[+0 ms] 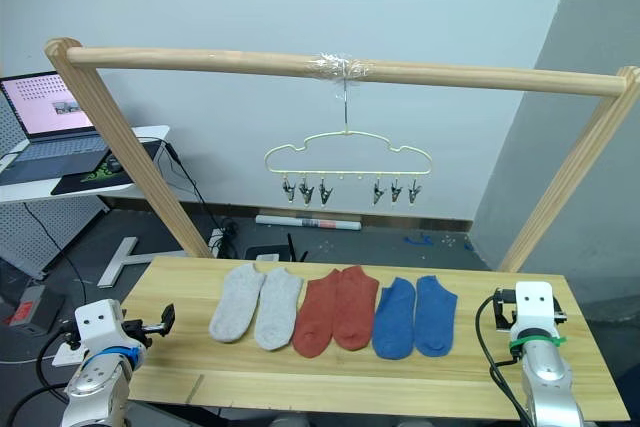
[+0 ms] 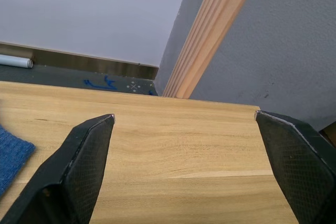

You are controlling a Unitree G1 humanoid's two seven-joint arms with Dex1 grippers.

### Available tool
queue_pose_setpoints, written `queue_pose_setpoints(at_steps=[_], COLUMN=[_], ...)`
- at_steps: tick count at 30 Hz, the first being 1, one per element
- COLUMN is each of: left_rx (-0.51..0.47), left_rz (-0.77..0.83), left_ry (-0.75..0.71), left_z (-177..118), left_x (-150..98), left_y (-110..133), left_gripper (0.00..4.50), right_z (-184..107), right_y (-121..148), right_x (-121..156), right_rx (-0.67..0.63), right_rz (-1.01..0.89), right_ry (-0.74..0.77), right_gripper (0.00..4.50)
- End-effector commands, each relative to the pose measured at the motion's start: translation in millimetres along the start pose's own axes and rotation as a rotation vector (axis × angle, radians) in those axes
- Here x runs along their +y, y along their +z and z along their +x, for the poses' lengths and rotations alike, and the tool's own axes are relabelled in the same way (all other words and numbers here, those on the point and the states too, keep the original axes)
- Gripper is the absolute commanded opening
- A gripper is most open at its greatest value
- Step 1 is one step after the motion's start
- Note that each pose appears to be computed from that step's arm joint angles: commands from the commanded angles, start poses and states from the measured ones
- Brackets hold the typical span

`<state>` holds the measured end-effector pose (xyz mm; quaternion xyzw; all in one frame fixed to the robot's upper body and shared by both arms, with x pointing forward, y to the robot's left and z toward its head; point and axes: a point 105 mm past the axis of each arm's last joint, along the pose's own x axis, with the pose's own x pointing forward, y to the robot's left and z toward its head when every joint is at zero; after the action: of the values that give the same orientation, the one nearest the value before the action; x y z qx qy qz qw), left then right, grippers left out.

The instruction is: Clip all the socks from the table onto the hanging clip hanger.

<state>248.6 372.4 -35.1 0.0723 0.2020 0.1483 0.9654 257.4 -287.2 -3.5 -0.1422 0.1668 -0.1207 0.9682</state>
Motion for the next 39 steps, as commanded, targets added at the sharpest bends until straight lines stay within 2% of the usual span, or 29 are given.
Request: queue_pose_setpoints(at_steps=[1, 12, 18, 23, 26, 29, 33, 39], left_rx=[-0.059, -0.144, -0.149, -0.214, -0.319, -0.329, -0.385, -0.470], left_rz=[-0.006, -0.004, -0.017, -0.056, -0.074, -0.070, -0.085, -0.103], left_ry=[0.017, -0.044, -0.080, -0.140, -0.260, -0.289, -0.358, -0.489], left_z=[4.0, 0.7, -1.2, -6.3, -19.0, -22.8, -24.7, -28.7], left_x=[7.3, 3.2, 0.8, -7.5, -25.8, -36.2, -66.1, -117.4], left_y=[19.4, 37.4, 43.6, 62.9, 87.3, 94.2, 121.7, 163.3], left_gripper=[4.45, 4.45, 4.45, 4.45, 3.91, 2.96, 1.74, 1.74], right_z=[2.0, 1.3, 1.4, 0.7, 0.3, 0.2, 0.1, -6.3], right_y=[16.3, 17.6, 20.4, 20.9, 23.3, 26.7, 46.2, 109.1], right_x=[-5.3, 0.6, 6.3, 10.0, 11.7, 15.9, 30.4, 67.2], right_rx=[-0.061, -0.064, -0.069, -0.071, -0.081, -0.093, -0.153, -0.300], right_rz=[0.010, 0.038, 0.045, 0.057, 0.039, 0.018, -0.015, 0.036], right_ry=[-0.018, 0.019, 0.052, 0.077, 0.092, 0.114, 0.192, 0.437], right_gripper=[4.50, 4.50, 4.50, 4.50, 4.50, 4.50, 4.50, 4.50])
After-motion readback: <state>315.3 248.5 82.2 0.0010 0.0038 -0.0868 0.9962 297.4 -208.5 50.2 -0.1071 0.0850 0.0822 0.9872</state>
